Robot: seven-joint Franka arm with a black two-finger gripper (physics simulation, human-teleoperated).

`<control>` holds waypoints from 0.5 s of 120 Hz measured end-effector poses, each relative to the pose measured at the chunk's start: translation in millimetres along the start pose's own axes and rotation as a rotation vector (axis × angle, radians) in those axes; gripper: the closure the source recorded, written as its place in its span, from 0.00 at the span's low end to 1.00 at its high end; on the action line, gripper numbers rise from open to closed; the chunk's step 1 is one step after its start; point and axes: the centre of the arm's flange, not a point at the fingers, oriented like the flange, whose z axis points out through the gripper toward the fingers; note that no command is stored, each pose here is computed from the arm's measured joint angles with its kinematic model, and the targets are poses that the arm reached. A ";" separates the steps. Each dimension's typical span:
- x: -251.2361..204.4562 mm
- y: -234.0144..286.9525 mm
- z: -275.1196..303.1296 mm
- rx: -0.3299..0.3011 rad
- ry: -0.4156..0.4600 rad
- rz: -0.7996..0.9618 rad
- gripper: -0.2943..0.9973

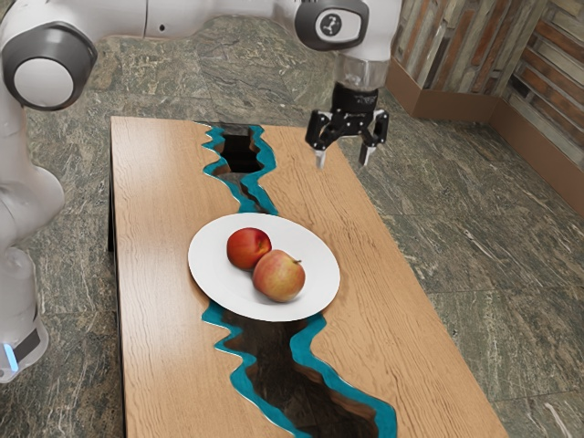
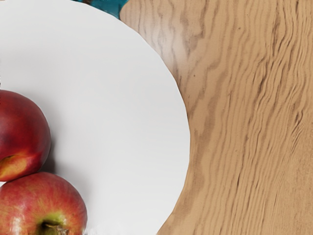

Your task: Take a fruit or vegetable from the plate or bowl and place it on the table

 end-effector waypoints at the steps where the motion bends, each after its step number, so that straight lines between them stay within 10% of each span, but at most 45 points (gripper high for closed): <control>1: 0.1 0.2 0.0 -0.001 0.000 -0.010 0.23; 28: -0.8 -2.3 -9.4 -0.022 -0.031 -0.189 0.23; 60: -2.9 -19.8 19.5 0.081 -0.048 0.062 0.23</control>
